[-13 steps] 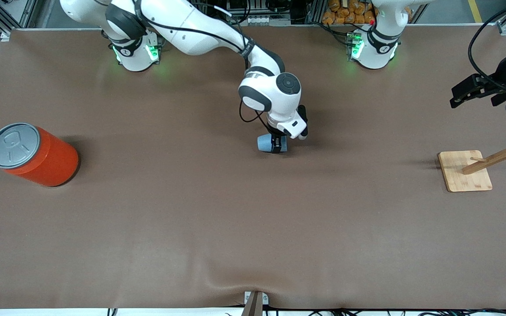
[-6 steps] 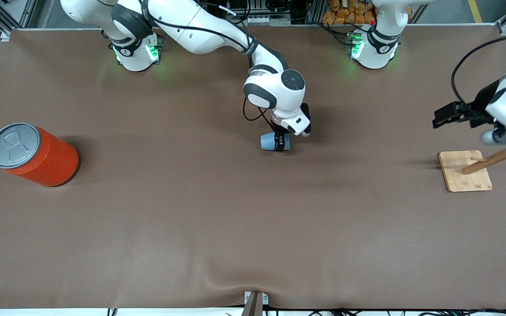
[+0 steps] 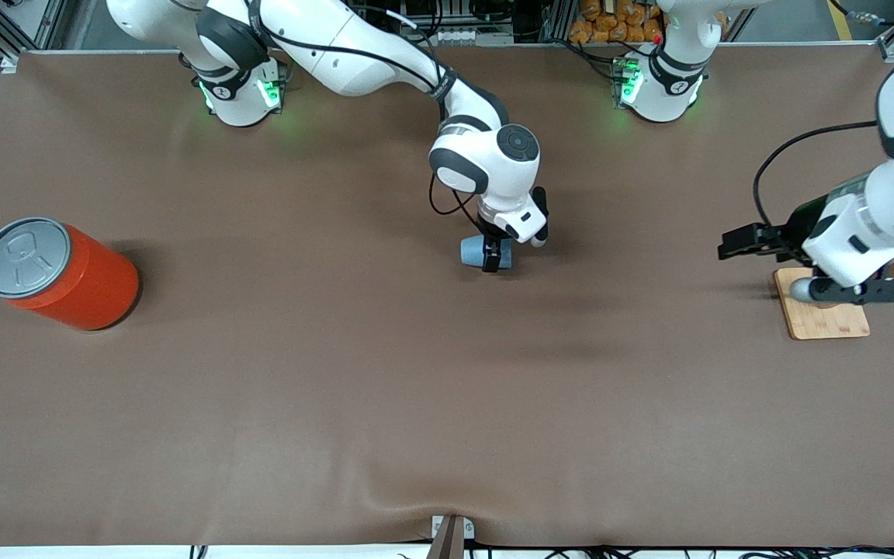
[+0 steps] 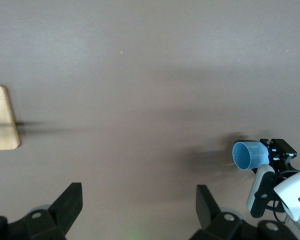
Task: Flip cup
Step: 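Lower the blue cup with the right gripper while the left gripper approaches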
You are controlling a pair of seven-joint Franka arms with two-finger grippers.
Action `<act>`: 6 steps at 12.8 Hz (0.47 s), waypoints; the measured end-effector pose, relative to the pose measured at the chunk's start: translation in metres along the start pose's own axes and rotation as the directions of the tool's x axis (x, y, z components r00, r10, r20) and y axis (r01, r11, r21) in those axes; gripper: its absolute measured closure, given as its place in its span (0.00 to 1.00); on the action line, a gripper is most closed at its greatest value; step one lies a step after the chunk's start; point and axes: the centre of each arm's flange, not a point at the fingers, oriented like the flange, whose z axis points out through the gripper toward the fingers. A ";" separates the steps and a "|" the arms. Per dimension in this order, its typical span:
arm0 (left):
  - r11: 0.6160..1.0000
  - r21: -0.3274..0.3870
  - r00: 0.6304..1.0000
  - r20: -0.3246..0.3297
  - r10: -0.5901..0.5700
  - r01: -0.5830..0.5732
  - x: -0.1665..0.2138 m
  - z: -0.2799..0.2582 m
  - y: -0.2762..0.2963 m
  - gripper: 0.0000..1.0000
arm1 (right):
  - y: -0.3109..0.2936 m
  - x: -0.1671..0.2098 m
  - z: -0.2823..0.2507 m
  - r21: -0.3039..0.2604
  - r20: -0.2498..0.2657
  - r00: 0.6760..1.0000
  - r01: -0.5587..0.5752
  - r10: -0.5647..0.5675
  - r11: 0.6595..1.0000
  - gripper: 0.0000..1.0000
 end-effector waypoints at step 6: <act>0.995 -0.100 0.999 0.044 0.020 -0.016 0.016 0.036 0.027 0.00 | 0.008 -0.013 -0.071 0.062 0.010 0.997 -0.071 0.071 0.996 0.00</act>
